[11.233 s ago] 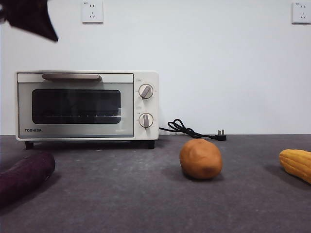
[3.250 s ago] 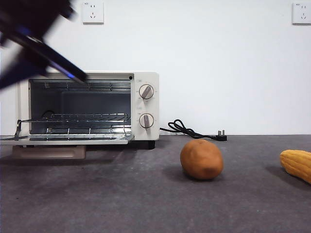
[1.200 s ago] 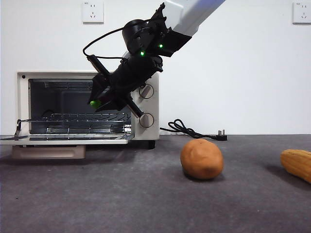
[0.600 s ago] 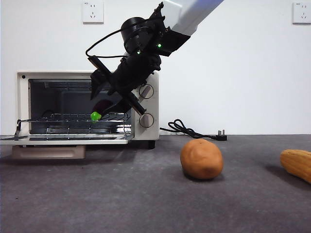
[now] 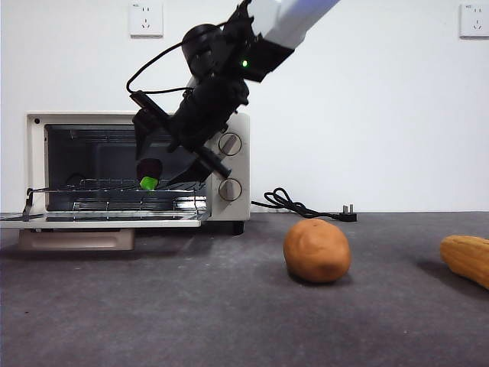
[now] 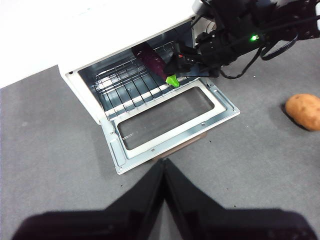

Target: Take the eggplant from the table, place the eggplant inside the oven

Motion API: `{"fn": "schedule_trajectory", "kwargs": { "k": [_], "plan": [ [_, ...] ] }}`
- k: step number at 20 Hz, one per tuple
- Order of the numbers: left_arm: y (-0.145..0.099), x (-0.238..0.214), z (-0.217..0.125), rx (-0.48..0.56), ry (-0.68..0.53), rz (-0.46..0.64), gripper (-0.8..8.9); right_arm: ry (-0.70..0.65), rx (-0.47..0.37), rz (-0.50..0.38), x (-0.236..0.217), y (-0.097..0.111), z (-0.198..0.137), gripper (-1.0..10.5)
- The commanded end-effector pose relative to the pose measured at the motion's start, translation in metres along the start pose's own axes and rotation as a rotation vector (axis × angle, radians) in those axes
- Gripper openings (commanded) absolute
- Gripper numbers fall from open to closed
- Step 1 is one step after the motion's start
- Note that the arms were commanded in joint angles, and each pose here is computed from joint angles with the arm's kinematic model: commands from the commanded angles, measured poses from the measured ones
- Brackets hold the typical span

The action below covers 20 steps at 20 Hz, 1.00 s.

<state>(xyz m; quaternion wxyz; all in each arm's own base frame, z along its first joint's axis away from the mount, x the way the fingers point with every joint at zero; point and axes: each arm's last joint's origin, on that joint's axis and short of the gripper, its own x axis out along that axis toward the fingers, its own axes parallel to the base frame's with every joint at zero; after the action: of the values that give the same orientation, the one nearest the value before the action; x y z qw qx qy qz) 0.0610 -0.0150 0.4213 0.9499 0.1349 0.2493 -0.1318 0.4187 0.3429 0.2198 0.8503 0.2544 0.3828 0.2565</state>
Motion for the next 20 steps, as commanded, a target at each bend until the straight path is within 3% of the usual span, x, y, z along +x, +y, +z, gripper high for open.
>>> {"fn": "schedule_trajectory", "kwargs": {
  "k": [1,9,20],
  "plan": [
    [0.000,0.000,0.000,0.002,-0.006,-0.001,-0.06,-0.039,-0.115,-0.012,-0.028,0.017,0.015,3.2],
    [0.000,0.000,0.000,0.002,-0.007,-0.002,-0.06,-0.091,-0.403,-0.048,-0.125,0.058,0.047,3.2],
    [0.000,0.000,0.001,0.002,-0.021,0.001,-0.06,-0.054,-0.680,-0.074,-0.251,0.087,0.053,3.2]
  ]
}}
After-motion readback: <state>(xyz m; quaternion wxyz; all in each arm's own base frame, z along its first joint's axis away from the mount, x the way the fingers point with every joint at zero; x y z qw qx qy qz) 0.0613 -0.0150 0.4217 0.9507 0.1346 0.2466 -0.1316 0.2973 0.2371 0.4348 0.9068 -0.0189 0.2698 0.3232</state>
